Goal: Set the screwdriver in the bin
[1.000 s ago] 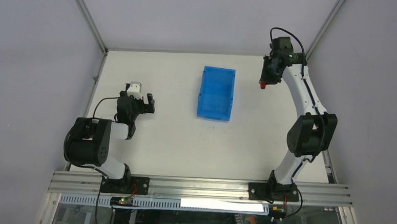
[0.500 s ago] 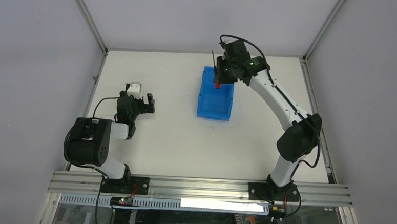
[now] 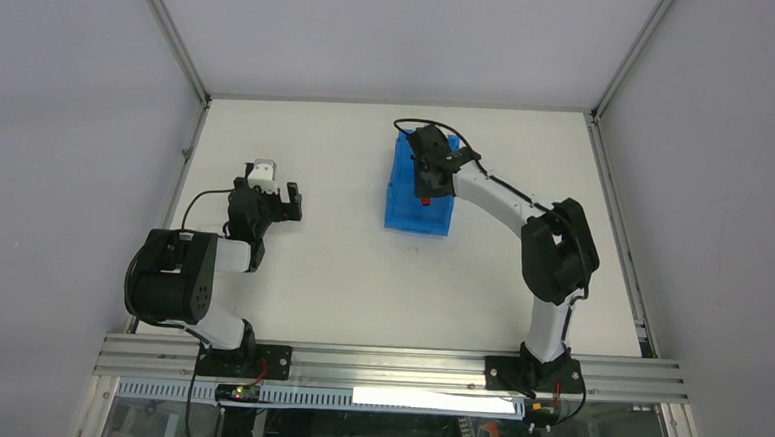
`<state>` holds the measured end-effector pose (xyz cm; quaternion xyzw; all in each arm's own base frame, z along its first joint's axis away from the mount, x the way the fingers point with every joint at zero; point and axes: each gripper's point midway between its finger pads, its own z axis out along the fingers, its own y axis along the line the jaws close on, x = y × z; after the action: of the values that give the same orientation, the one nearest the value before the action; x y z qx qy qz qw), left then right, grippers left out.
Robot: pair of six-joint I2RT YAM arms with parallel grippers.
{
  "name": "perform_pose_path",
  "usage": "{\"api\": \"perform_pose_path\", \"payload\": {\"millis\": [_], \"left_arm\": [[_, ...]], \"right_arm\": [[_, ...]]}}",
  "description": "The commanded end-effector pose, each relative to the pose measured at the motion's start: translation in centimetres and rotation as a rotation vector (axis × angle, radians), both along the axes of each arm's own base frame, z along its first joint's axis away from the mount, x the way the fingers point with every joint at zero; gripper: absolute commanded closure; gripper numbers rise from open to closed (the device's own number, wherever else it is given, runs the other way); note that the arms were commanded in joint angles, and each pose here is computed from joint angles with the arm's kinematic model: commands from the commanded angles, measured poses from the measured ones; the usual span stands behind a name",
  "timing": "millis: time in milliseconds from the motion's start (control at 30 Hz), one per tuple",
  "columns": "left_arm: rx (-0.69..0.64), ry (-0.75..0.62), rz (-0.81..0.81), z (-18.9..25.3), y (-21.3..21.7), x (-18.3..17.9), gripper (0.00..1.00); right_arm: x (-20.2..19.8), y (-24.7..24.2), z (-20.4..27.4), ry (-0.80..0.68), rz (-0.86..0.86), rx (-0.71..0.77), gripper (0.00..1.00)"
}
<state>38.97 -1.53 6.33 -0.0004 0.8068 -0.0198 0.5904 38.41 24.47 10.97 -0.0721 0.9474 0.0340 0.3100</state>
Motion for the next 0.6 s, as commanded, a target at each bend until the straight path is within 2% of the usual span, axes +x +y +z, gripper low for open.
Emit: {"api": "perform_pose_path", "payload": {"millis": [0, 367, 567], "left_arm": [[-0.026, -0.053, -0.008, 1.6, -0.2, 0.4, 0.01], [-0.026, -0.051, -0.008, 1.5, -0.2, 0.4, 0.01], [-0.027, -0.051, -0.008, 1.5, -0.2, 0.4, 0.01]], "right_arm": [[1.4, 0.8, -1.3, -0.064, -0.028, 0.014, 0.84], [1.6, 0.8, -4.9, -0.037, -0.068, -0.029, 0.54], [2.1, 1.0, -2.4, -0.086, -0.072, -0.014, 0.46]]}}
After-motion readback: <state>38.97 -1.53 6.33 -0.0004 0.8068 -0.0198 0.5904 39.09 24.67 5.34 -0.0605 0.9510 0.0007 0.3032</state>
